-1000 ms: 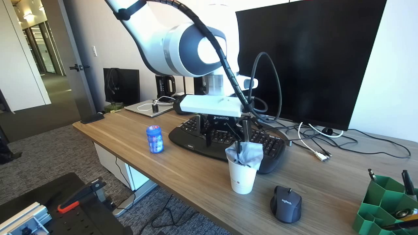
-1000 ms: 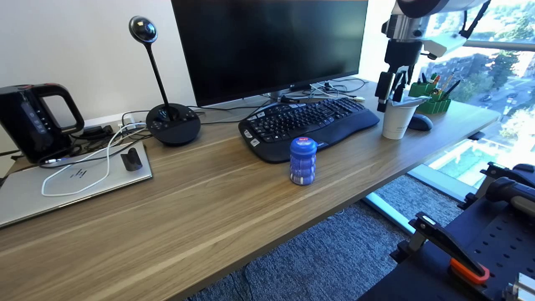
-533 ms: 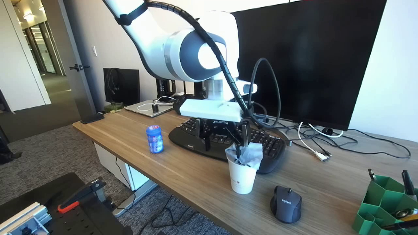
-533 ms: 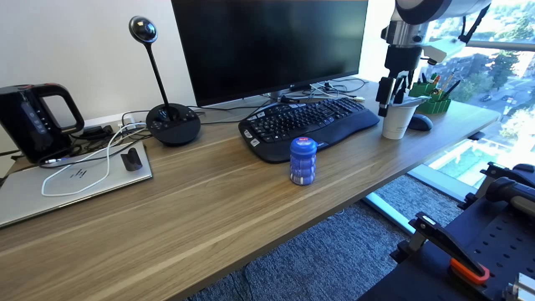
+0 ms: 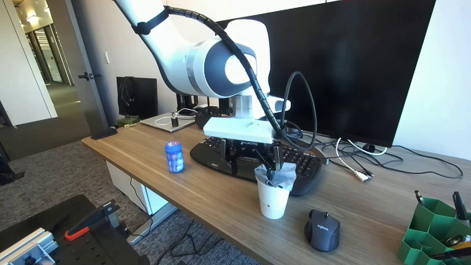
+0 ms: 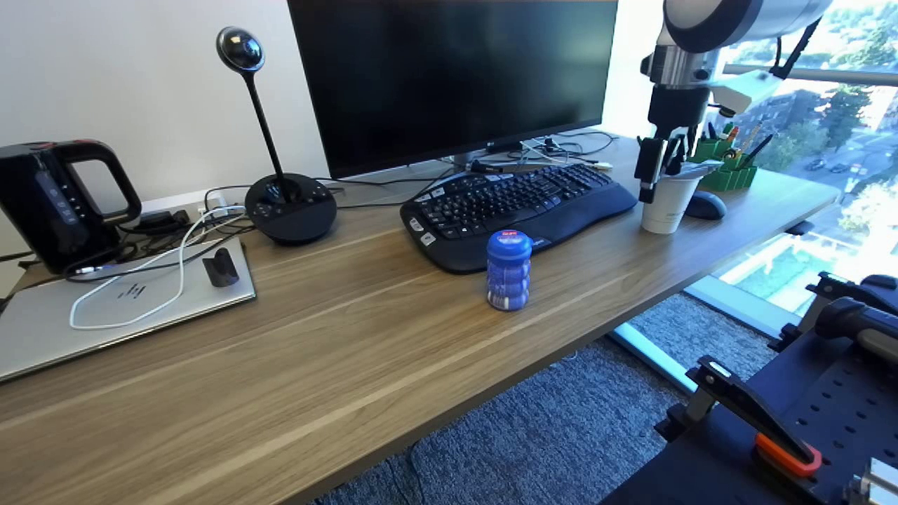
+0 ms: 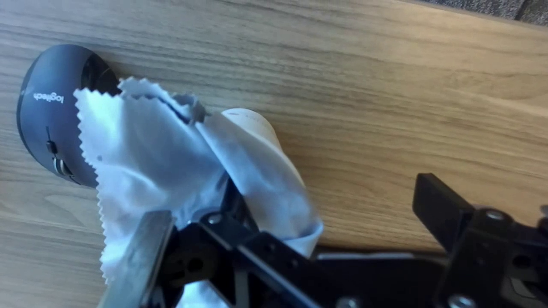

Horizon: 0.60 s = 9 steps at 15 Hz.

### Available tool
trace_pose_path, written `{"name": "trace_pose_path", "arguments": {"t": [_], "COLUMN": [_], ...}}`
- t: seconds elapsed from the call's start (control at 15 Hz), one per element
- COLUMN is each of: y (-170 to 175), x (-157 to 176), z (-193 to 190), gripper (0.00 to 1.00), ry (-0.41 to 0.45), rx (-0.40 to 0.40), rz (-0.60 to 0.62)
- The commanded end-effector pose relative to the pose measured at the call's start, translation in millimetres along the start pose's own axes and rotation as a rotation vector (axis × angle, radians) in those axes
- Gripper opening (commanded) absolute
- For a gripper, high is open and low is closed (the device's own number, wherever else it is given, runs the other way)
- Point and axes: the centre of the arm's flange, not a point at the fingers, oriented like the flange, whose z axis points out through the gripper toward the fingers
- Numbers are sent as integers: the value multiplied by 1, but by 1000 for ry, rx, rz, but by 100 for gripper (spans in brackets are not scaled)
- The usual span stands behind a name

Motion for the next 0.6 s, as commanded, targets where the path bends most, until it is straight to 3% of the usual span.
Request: {"name": "trace_pose_path", "arguments": {"t": [0.0, 0.53], "y": [5, 6], "x": [3, 2], "z": [1, 5], "gripper": [100, 100], "ry": [1, -12], "rx": [-17, -27], "rz": [-10, -16]}}
